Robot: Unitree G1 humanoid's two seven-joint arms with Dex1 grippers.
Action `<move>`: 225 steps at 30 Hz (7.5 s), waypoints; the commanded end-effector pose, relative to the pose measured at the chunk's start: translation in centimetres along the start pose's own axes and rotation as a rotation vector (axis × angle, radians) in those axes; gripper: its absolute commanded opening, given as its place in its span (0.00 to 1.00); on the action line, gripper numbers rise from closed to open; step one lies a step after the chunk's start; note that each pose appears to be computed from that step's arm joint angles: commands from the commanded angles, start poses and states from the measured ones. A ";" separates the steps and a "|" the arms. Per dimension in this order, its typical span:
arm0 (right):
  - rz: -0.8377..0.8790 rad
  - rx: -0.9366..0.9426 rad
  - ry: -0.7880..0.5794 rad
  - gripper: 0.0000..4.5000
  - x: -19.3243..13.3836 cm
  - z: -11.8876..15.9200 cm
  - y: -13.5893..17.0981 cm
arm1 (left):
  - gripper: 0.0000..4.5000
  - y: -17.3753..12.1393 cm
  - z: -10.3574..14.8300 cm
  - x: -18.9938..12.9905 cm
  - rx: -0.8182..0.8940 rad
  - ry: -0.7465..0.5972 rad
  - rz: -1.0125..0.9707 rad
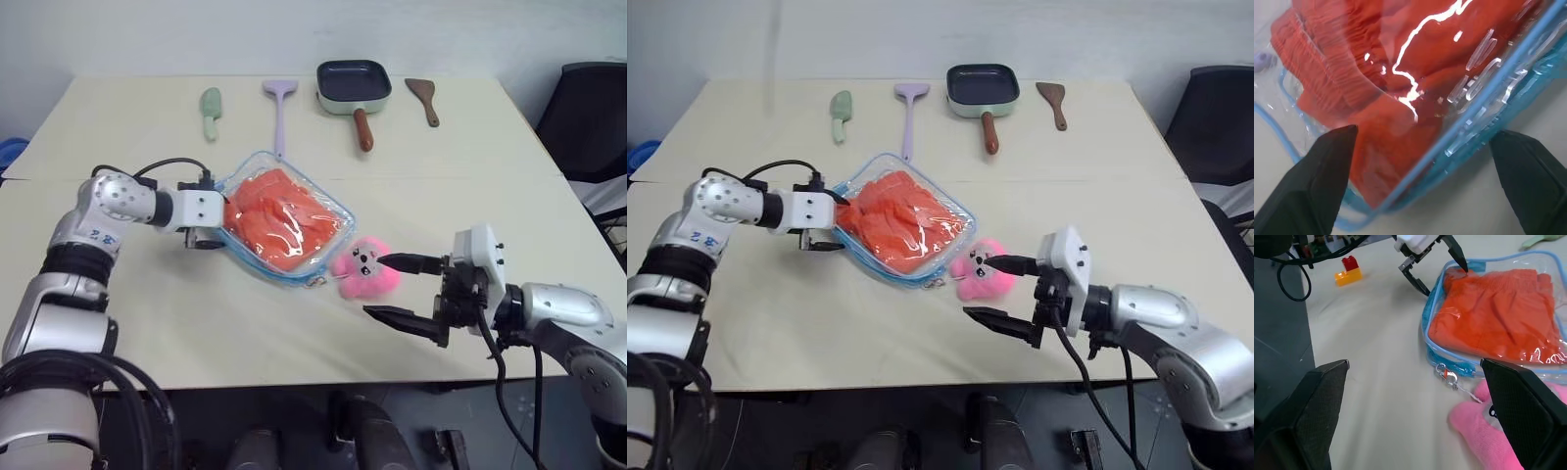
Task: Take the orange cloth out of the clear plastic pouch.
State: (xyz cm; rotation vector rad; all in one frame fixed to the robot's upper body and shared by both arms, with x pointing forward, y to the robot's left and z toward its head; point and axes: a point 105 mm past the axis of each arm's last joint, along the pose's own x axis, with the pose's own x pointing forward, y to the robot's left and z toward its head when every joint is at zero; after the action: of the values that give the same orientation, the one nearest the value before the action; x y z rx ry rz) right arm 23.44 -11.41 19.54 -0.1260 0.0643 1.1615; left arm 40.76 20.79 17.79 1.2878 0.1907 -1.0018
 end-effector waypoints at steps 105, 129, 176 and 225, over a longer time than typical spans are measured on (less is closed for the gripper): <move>0.130 -0.504 0.346 0.90 3.7 -7.2 -1.3 | 0.53 -8.4 19.2 3.6 -0.144 -0.691 -0.348; -0.097 -0.766 0.383 0.91 3.9 -2.9 -9.3 | 0.22 -10.6 17.1 6.7 0.101 -0.597 -0.455; 0.029 -0.985 0.376 0.00 -3.6 -2.4 -9.3 | 0.00 -6.6 1.7 -9.3 -0.852 -0.327 0.133; -0.103 -0.228 0.089 0.82 -1.4 -1.1 0.4 | 0.78 -7.9 11.3 -0.7 0.064 -0.379 -0.133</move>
State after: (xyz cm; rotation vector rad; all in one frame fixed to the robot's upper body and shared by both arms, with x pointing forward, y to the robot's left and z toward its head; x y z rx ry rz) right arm 22.98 -13.20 17.76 -0.3574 0.0455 1.0512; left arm 30.51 12.28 16.11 1.0987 -0.0068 -1.3422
